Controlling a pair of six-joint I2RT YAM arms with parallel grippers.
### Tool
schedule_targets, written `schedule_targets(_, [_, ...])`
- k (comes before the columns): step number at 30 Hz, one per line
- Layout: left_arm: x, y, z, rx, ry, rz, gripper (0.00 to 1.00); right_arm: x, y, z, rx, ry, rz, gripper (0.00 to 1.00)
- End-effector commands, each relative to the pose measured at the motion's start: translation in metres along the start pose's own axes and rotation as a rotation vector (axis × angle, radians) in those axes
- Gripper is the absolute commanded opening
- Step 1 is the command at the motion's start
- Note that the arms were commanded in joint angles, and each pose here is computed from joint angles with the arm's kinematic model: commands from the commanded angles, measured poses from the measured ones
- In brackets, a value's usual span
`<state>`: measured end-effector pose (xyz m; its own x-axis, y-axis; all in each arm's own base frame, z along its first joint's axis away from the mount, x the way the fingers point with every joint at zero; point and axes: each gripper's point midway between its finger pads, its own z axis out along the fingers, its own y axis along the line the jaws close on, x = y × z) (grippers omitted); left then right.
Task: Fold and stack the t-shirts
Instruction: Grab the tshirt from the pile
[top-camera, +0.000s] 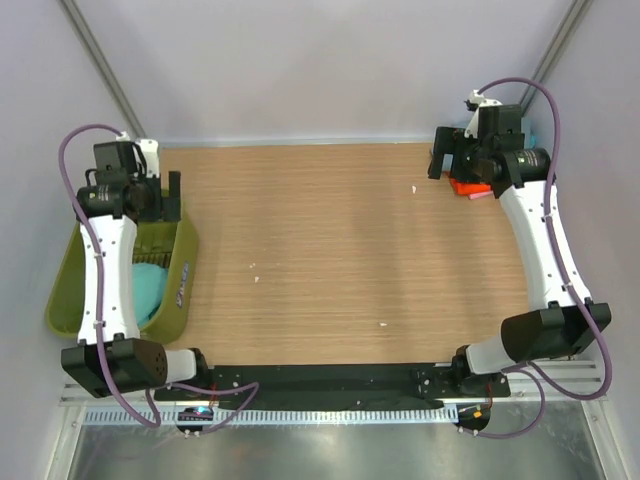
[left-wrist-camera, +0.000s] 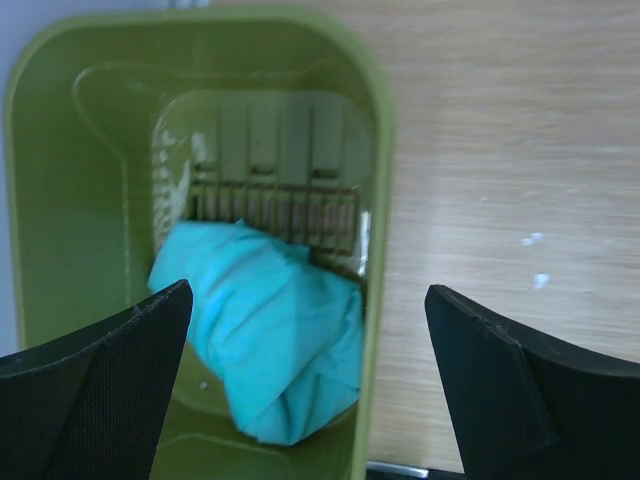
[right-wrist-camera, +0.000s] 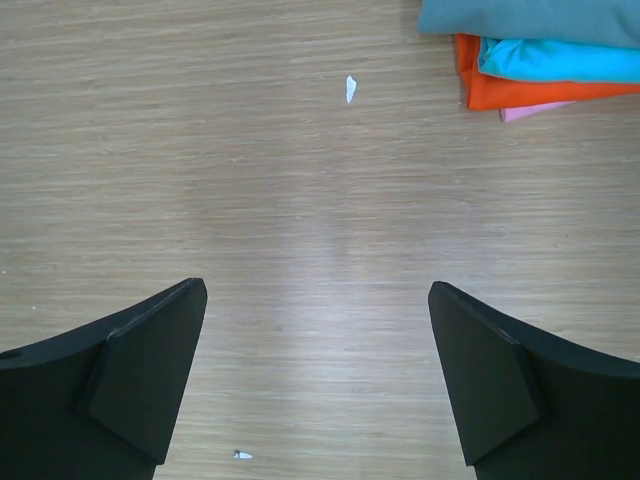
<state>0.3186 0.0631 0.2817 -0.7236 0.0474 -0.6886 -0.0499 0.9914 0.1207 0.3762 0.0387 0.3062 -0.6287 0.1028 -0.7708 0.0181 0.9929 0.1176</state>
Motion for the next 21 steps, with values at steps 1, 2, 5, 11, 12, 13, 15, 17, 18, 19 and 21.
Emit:
schedule_targets(1, [0.026,0.043,-0.010,-0.242,0.037,0.057,1.00,-0.017,-0.002,0.004,0.007,-0.057,-0.013,1.00])
schedule_targets(2, [0.028,0.044,-0.010,-0.250,0.036,0.060,1.00,-0.018,-0.002,0.007,0.004,-0.058,-0.024,1.00])
schedule_targets(5, [0.041,0.053,-0.004,-0.260,0.071,0.045,1.00,-0.020,0.006,0.016,-0.048,-0.039,-0.091,1.00])
schedule_targets(11, [0.071,0.080,0.013,-0.195,0.214,-0.117,1.00,-0.024,0.035,0.025,-0.214,-0.006,-0.114,1.00])
schedule_targets(12, [0.079,0.084,0.014,-0.193,0.249,-0.134,0.98,-0.024,0.039,0.024,-0.235,-0.002,-0.115,1.00])
schedule_targets(13, [0.083,0.087,0.017,-0.190,0.269,-0.140,0.97,-0.024,0.041,0.025,-0.249,0.000,-0.116,1.00])
schedule_targets(15, [0.094,0.089,0.028,-0.163,0.310,-0.168,0.95,-0.019,0.047,0.027,-0.284,0.025,-0.121,1.00])
schedule_targets(17, [0.103,0.089,0.035,-0.129,0.337,-0.190,0.91,-0.020,0.050,0.027,-0.303,0.033,-0.126,1.00])
schedule_targets(18, [0.109,0.080,0.043,-0.068,0.361,-0.198,0.90,-0.020,0.052,0.028,-0.315,0.043,-0.124,1.00])
schedule_targets(19, [0.115,0.076,0.047,-0.044,0.390,-0.202,0.90,-0.019,0.051,0.030,-0.316,0.046,-0.144,1.00])
schedule_targets(21, [0.133,0.065,0.056,0.017,0.473,-0.222,0.87,-0.020,0.054,0.033,-0.327,0.058,-0.149,1.00])
